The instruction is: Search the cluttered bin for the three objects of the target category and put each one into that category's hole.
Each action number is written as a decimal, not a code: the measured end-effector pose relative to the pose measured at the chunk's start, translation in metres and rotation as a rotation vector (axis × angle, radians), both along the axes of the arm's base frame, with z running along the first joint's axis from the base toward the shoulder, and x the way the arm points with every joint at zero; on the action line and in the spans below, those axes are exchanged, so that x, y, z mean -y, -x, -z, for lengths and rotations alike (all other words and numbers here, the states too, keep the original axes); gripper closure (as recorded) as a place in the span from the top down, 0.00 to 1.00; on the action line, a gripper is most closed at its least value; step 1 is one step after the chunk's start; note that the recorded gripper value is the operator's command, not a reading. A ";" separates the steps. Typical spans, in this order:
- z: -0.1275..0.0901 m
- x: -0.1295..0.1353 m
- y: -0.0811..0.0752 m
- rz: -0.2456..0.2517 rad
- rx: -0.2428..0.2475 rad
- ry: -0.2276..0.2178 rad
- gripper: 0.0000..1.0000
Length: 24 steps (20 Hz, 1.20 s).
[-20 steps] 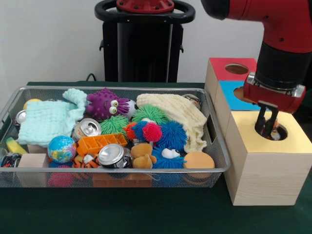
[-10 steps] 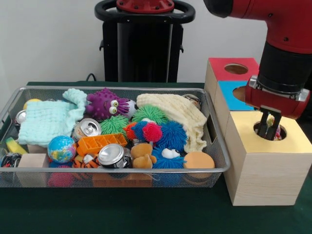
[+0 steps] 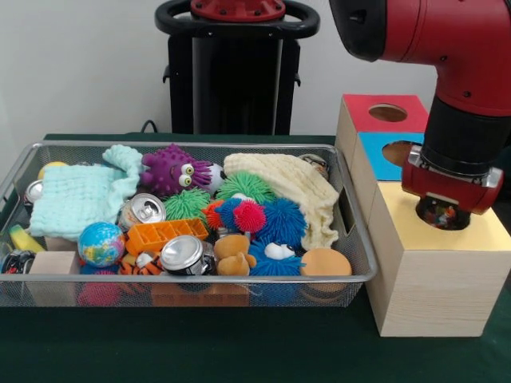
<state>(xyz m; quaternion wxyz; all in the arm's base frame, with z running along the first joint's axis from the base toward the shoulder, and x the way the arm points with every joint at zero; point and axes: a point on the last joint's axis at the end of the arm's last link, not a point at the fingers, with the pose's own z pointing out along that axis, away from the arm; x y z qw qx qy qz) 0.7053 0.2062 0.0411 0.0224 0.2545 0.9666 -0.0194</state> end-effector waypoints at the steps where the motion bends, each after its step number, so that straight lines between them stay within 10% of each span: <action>1: 0.000 0.000 0.000 0.000 0.000 0.001 1.00; 24: -0.035 -0.006 0.000 -0.008 -0.059 0.007 1.00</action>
